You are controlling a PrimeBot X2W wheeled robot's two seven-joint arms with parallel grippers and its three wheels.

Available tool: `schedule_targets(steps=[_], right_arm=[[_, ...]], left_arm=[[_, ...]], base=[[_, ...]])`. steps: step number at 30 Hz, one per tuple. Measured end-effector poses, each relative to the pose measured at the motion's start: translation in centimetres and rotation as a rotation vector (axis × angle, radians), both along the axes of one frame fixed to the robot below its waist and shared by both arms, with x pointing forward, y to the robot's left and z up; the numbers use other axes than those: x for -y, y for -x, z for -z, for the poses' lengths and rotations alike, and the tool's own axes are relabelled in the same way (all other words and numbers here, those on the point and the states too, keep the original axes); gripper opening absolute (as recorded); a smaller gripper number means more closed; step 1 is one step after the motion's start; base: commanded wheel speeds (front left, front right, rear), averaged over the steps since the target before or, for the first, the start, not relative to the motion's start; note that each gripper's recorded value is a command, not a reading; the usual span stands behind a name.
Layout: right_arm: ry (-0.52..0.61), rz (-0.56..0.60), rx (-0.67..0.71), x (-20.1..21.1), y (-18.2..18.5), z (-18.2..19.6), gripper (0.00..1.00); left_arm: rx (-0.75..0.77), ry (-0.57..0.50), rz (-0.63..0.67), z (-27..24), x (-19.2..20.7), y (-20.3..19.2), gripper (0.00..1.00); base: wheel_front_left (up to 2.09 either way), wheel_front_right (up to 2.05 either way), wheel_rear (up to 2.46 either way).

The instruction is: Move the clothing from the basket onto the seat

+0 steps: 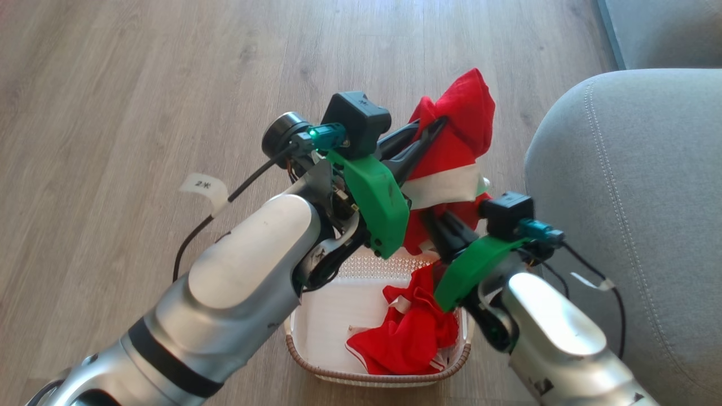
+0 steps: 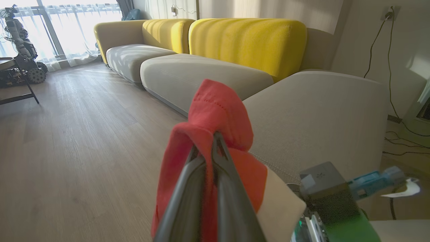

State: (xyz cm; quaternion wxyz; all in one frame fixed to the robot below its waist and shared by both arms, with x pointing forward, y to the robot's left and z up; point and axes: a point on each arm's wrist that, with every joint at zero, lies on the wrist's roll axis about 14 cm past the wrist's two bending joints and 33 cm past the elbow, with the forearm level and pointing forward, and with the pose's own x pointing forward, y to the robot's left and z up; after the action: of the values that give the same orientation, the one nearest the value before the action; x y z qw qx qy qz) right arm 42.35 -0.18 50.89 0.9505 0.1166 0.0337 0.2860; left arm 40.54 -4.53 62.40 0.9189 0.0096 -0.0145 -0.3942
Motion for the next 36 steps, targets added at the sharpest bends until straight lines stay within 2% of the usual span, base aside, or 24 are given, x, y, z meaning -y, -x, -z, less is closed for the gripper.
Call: schedule_targets(steps=[13, 22, 23, 24, 25, 36], right_arm=[[-0.070, 0.161, 0.101, 5.4, -0.6, -2.7, 0.00], [-0.074, 0.265, 0.193, 9.8, -0.4, -5.0, 0.00], [-0.073, 0.281, 0.199, 10.4, -0.3, -5.1, 0.00], [-0.068, 0.292, 0.204, 11.0, -0.2, -5.2, 0.00], [-0.065, 0.305, 0.210, 11.5, -0.2, -5.3, 0.00], [-0.096, 0.433, 0.298, 16.6, 0.7, -8.3, 0.00]], left_arm=[[-0.028, 0.002, -0.042, 1.4, -1.2, -0.6, 0.00], [-0.078, -0.015, -0.002, 3.7, -0.1, 0.8, 0.00], [-0.078, -0.014, 0.004, 3.7, 0.0, 0.9, 0.22], [-0.077, -0.013, 0.009, 3.6, 0.2, 1.0, 0.49], [-0.075, -0.011, 0.014, 3.6, 0.4, 1.0, 1.00], [-0.064, -0.012, 0.079, 3.7, 2.5, 1.8, 1.00]], base=[[0.00, 0.00, 0.00], [0.00, 0.00, 0.00], [0.00, 0.00, 0.00], [0.00, 0.00, 0.00], [0.00, 0.00, 0.00], [0.00, 0.00, 0.00]])
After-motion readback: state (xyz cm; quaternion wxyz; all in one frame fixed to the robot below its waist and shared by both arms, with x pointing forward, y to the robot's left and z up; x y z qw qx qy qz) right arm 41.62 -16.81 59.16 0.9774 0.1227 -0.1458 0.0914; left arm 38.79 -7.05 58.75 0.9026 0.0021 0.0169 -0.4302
